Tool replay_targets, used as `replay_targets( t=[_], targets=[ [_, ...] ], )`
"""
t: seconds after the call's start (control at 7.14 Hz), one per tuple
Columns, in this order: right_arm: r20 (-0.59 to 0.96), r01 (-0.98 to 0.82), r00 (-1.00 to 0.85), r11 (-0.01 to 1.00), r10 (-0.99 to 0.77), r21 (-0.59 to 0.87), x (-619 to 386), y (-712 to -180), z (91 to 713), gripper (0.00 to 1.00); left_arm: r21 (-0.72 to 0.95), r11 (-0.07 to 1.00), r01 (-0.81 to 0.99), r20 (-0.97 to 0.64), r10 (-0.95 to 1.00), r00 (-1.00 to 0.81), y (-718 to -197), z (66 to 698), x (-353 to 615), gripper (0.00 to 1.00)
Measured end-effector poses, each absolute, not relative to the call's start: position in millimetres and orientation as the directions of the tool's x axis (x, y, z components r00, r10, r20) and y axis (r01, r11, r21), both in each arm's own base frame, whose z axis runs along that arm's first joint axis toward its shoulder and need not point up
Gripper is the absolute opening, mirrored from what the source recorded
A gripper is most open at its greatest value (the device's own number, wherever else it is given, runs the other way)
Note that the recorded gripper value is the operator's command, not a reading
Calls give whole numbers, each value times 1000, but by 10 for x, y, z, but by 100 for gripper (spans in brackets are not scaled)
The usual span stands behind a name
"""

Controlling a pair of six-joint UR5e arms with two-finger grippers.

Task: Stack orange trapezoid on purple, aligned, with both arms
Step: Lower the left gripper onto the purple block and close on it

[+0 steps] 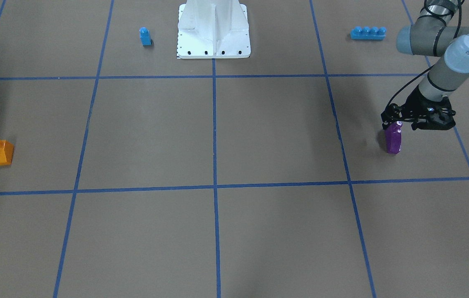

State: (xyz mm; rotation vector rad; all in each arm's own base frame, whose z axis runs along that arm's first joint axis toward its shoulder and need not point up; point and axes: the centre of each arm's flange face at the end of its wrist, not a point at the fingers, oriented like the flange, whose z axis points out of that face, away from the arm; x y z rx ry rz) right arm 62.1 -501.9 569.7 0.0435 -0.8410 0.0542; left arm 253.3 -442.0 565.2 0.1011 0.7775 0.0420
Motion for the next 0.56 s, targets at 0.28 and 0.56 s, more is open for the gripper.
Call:
replay_targets(
  t=[0.28,0.56],
  targets=[
    [744,-65,667,998,32,16,623,-5019,5705,100,103,994,-19,-694,86,715,-4385,5705,2593,51],
    [744,-65,668,998,33,15,623,-5020,5712,100,98,995,-24,-690,86,719,-4357,5753,2582,5]
  ],
)
